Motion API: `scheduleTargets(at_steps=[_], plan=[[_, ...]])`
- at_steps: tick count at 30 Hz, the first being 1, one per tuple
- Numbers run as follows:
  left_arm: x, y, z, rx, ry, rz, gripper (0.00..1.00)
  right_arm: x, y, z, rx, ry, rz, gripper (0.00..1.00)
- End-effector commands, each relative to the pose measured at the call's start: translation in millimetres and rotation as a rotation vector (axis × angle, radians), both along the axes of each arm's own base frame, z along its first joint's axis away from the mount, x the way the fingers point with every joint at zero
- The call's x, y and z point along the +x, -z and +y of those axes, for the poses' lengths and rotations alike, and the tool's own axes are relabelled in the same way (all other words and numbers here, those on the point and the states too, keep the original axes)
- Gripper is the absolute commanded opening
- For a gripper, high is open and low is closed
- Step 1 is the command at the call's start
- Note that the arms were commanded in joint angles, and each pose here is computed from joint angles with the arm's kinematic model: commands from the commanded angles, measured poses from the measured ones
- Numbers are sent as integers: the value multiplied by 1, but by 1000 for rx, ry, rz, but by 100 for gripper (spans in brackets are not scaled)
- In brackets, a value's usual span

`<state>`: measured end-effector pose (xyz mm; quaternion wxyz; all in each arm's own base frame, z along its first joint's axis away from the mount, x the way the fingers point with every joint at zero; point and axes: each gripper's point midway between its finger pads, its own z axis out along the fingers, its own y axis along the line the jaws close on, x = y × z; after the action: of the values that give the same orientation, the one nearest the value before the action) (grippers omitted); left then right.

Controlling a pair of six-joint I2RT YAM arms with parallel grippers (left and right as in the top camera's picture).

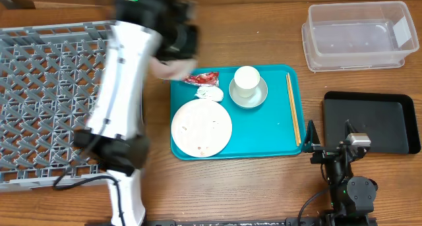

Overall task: Sort waste into correct bins and load items into the dishwasher
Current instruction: 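Lift the saucer and carry it left over the grey dish rack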

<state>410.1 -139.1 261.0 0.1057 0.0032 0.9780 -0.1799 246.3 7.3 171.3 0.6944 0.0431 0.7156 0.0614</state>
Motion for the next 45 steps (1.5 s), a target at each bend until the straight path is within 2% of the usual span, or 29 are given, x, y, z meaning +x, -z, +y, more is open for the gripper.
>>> scheduleTargets(at_steps=[1,6,9,12,20,27,33,40,45], plan=[[14,-18,54,-116,-85,-36,4,0,1,0,4,2,-5,100],[23,-41,125,-323,-113,-142,4,0,1,0,4,2,-5,100],[25,-62,162,-484,-106,-265,4,0,1,0,4,1,-5,100],[24,-68,196,-566,-67,-396,4,0,1,0,4,1,-5,100],[17,-36,295,-723,-219,-565,4,0,1,0,4,1,-5,100],[-4,-16,331,-904,-268,-734,4,0,1,0,4,1,-5,100],[-7,15,326,-911,-273,-726,4,0,1,0,4,1,-5,100],[-5,23,324,-887,-241,-753,10,0,1,0,4,2,-5,100],[-5,37,324,-824,-246,-702,12,0,1,0,4,1,-5,100]])
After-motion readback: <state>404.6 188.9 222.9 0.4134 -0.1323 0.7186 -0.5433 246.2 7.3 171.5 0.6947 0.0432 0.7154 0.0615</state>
